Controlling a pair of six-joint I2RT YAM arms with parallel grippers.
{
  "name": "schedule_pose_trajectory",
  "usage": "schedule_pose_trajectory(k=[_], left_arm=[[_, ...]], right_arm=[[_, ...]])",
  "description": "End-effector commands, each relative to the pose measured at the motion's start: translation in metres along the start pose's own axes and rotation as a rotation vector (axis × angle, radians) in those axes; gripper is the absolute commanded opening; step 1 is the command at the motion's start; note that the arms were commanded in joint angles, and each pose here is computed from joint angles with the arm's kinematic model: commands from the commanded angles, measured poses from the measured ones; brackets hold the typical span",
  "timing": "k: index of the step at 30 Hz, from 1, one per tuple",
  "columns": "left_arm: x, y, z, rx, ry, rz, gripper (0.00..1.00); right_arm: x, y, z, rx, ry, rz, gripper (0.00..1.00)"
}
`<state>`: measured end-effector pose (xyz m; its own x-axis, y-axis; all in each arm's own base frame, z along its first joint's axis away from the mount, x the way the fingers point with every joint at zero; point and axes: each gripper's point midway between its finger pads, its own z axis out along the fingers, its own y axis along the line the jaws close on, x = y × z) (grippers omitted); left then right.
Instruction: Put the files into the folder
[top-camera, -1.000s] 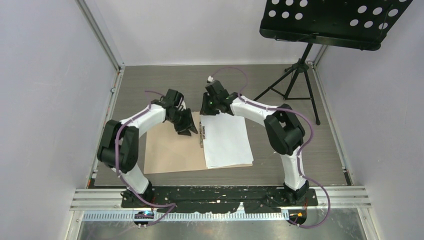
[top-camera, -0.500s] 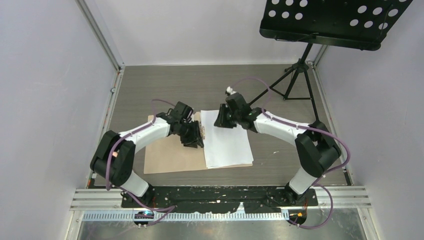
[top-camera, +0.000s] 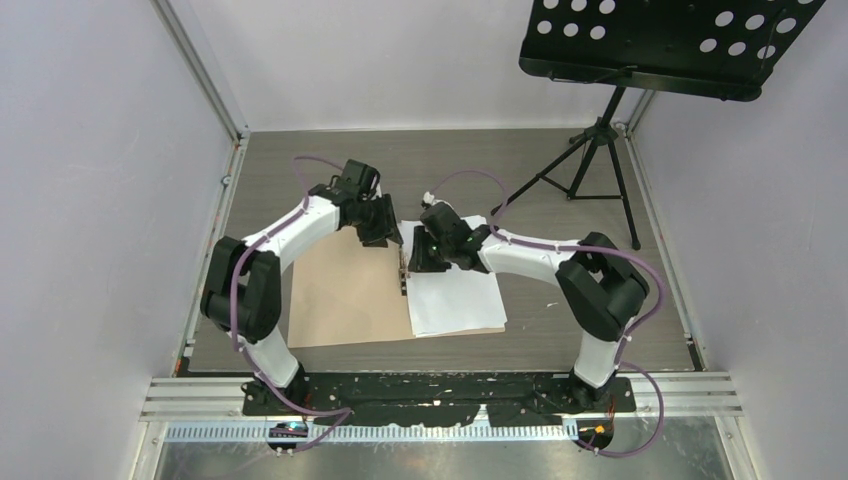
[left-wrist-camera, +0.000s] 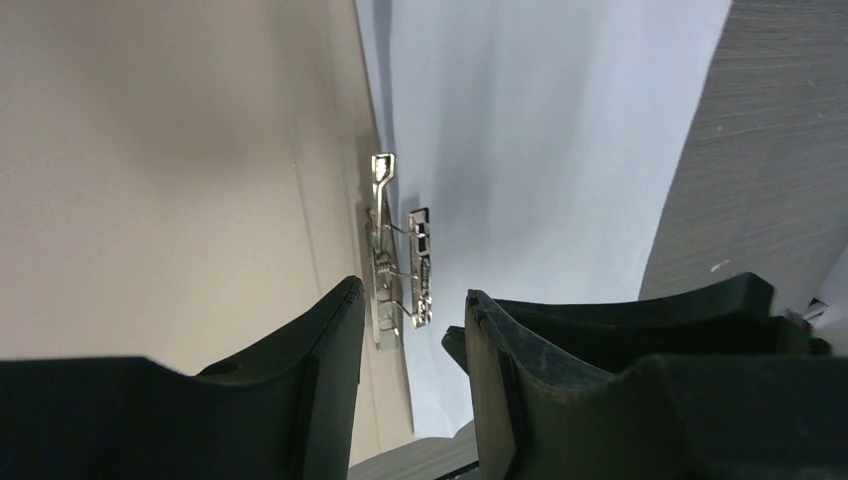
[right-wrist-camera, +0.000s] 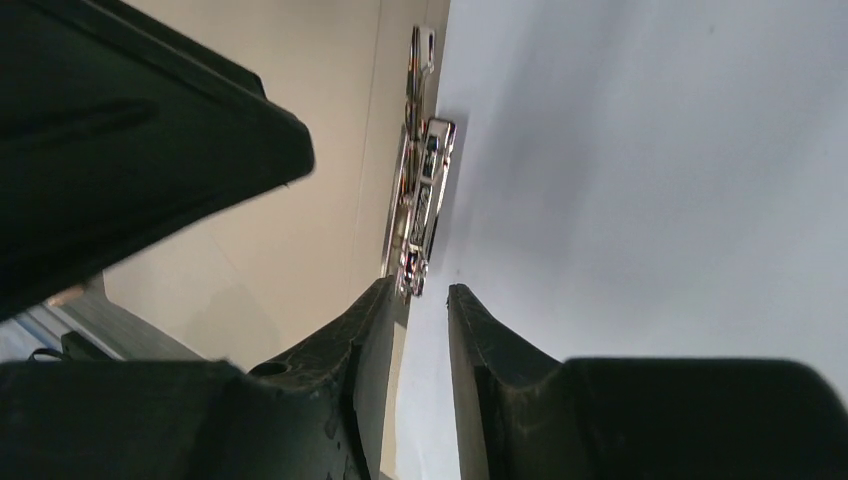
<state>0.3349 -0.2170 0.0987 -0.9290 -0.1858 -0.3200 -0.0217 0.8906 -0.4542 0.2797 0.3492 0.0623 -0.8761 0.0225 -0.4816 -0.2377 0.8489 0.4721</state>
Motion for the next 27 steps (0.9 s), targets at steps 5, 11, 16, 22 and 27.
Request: schedule_pose_trajectory(k=[5,11,16,22,27], left_arm=[[-0.018,0.007,0.007,-0.017,0.016,0.0,0.41],[-0.025,0.01,0.014,-0.028,0.023,-0.013,0.4],[-0.029,0.011,0.018,-0.027,0.028,-0.023,0.4],[-0.031,0.013,0.021,-0.03,0.031,-0.03,0.39],[-0.034,0.013,0.023,-0.028,0.03,-0.041,0.39]], right_arm=[[-0.039,0.006,0.017,0.07,-0.088,-0.033,0.34],[-0.034,0.006,0.025,0.101,-0.067,-0.065,0.34],[-0.025,0.009,0.03,0.098,-0.043,-0.078,0.34],[-0.019,0.011,0.028,0.094,-0.033,-0.086,0.24],[-0.015,0.011,0.024,0.096,-0.027,-0.095,0.19]])
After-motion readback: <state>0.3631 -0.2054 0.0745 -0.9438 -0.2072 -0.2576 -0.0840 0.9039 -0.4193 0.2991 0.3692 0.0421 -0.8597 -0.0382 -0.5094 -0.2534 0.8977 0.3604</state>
